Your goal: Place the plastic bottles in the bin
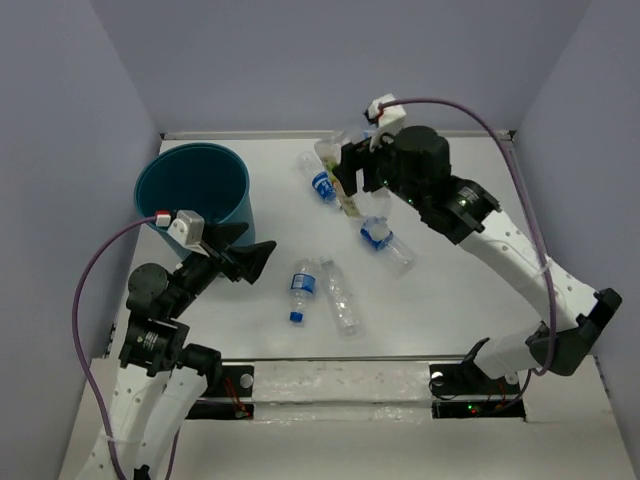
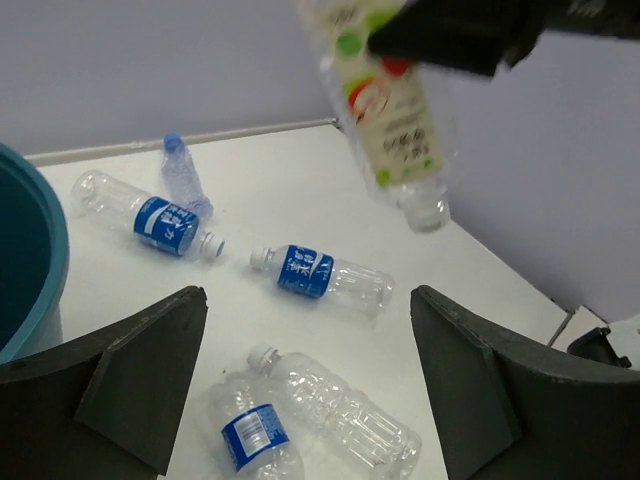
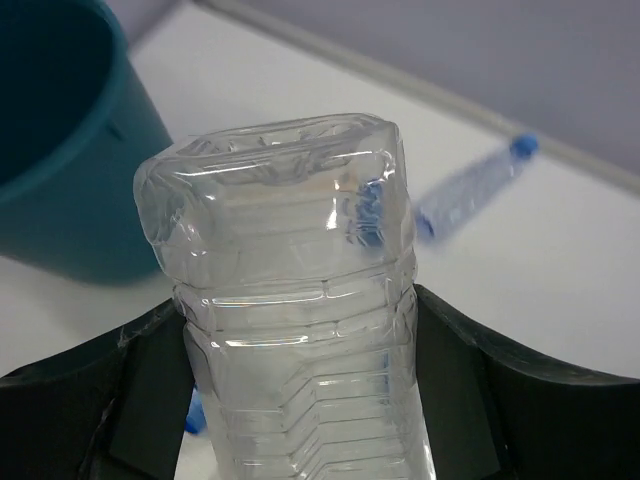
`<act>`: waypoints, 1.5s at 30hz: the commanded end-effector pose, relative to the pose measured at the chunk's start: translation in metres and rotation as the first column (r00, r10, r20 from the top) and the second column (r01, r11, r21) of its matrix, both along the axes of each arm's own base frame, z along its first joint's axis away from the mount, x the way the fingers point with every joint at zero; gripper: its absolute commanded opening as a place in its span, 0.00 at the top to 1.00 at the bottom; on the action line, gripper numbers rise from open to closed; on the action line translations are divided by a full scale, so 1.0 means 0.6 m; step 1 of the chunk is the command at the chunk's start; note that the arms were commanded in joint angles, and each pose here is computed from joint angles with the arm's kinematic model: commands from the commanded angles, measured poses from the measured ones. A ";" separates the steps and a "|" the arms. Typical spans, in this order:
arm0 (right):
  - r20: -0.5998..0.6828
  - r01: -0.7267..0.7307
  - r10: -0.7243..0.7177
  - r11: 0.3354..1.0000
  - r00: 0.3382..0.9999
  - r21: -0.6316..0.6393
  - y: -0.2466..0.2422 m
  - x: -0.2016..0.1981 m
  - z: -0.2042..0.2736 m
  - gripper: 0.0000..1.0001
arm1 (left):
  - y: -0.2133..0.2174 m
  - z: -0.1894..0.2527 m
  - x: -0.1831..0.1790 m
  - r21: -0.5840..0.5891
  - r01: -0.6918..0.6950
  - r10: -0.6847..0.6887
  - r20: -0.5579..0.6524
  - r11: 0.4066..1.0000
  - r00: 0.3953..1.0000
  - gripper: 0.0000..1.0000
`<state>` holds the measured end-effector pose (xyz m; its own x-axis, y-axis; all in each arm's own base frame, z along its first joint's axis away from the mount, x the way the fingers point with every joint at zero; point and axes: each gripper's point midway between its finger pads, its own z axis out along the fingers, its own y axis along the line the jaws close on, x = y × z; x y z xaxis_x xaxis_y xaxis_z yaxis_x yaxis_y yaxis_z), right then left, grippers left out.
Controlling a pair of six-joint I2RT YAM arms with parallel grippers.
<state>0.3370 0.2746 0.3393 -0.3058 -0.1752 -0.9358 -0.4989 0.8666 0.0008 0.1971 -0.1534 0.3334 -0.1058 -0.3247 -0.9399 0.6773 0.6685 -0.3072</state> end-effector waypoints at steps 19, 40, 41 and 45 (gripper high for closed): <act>0.494 -0.518 0.165 0.352 0.854 0.780 0.312 0.097 0.372 0.62 | 0.034 -0.092 -0.018 -0.028 -0.158 0.132 -0.421 0.987 0.897 0.12; 0.366 -0.462 0.303 0.724 0.880 0.512 0.280 0.043 0.280 0.03 | 0.018 -0.217 0.039 0.165 -0.160 0.227 -0.579 0.973 0.783 0.20; 0.347 -0.422 0.278 0.776 0.896 0.468 0.248 0.034 0.261 0.05 | 0.001 -0.226 0.040 0.197 -0.129 0.222 -0.588 0.972 0.778 0.20; 0.179 -0.241 0.189 0.911 0.966 0.335 0.152 0.038 0.127 0.07 | -0.039 -0.278 0.049 0.319 -0.061 0.256 -0.620 0.946 0.741 0.19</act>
<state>0.3592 0.4205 0.4710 -0.1491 0.3058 -0.9404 -0.7903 0.5348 0.2991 0.2116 -0.1584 0.1754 -0.6853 -0.2309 -0.6906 0.2298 0.8314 -0.5060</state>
